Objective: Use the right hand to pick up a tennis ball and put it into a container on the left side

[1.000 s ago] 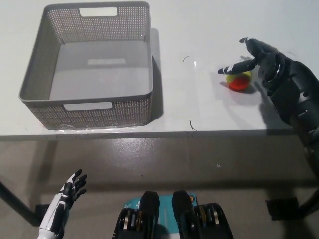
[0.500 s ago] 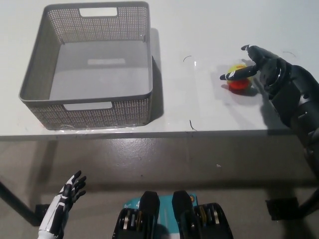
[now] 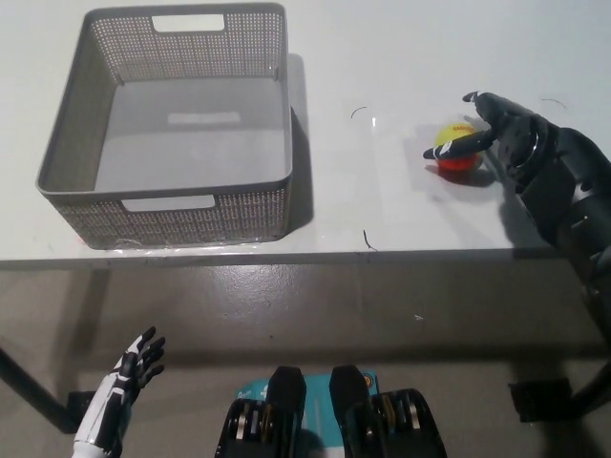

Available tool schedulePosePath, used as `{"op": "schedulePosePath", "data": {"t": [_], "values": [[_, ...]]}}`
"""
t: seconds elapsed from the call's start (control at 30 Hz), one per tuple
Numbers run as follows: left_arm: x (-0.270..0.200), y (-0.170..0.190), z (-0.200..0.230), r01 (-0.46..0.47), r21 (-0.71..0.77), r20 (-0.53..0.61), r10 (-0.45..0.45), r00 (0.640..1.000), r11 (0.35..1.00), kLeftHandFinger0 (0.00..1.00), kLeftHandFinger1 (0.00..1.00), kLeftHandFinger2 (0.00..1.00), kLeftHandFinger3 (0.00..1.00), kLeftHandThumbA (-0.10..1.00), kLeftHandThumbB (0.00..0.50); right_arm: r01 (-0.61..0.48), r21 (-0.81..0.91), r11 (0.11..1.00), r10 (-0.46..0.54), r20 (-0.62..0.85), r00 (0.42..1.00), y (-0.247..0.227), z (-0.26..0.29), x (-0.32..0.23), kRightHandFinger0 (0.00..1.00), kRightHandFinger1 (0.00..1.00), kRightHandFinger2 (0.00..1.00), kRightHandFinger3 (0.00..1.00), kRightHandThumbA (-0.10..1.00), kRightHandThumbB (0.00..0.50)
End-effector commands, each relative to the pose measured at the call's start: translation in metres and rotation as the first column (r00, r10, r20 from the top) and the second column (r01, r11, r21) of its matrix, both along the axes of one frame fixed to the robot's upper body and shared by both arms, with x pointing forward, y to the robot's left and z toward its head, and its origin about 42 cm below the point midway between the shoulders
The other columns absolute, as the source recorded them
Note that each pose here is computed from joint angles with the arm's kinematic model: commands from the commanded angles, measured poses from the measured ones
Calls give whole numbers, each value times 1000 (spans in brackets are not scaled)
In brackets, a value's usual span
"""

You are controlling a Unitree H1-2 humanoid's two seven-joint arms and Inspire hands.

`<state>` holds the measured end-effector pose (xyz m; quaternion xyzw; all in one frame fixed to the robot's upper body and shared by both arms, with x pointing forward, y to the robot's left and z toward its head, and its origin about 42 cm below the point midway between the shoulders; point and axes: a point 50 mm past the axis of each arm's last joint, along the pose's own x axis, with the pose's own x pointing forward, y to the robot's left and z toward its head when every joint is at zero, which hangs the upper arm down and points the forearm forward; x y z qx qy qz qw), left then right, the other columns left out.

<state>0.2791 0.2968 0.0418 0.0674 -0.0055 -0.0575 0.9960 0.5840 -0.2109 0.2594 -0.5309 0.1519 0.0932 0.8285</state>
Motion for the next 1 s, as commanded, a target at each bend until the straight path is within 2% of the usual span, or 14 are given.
{"op": "schedulePosePath", "data": {"t": [0.0, 0.17, 0.53, 0.63, 0.77, 0.8, 0.9, 0.93, 0.97], "values": [[2, 5, 10, 3, 2, 52, -3, 999, 1000, 1000, 1000, 1000, 1000, 1000, 279, -10, 12, 1000, 9, 38, 999, 1, 28, 8, 1000, 1000, 1000, 1000, 1000, 470], [3, 4, 10, 2, -1, 53, -2, 999, 1000, 1000, 1000, 1000, 1000, 1000, 293, -12, -13, 1000, 12, 21, 1000, -2, 22, 6, 1000, 1000, 1000, 1000, 1000, 499], [2, 5, 11, 1, 8, 52, -2, 999, 1000, 1000, 1000, 1000, 1000, 1000, 282, -3, 1, 1000, 3, -8, 1000, -4, 9, 3, 1000, 1000, 1000, 1000, 1000, 483], [5, 6, 11, 8, 12, 57, -8, 998, 1000, 1000, 1000, 1000, 1000, 1000, 296, 0, 20, 1000, 0, -6, 1000, -4, 10, 3, 1000, 1000, 1000, 1000, 1000, 469], [6, 4, 12, 7, 17, 58, -8, 998, 1000, 1000, 1000, 1000, 1000, 1000, 308, 7, 35, 999, -7, -1, 1000, -5, 8, 3, 1000, 1000, 1000, 1000, 1000, 477], [6, 4, 12, 12, 11, 58, -12, 998, 1000, 1000, 1000, 1000, 1000, 1000, 311, 6, 37, 999, -6, 12, 1000, -5, 8, 3, 1000, 1000, 1000, 1000, 1000, 459], [6, 5, 12, 15, 15, 58, -16, 998, 1000, 1000, 1000, 1000, 1000, 1000, 310, -1, 39, 999, -2, 63, 998, -4, 6, 2, 1000, 1000, 1000, 1000, 1000, 449], [6, 5, 12, 14, 14, 58, -14, 998, 1000, 1000, 1000, 1000, 1000, 1000, 313, 0, 67, 998, -7, 108, 994, -4, 5, 2, 1000, 1000, 1000, 1000, 977, 405], [6, 4, 12, 14, 16, 56, -15, 998, 1000, 1000, 1000, 1000, 1000, 1000, 321, 17, 165, 986, -47, 178, 983, -5, 2, 0, 714, 630, 648, 697, 845, 371]]}}
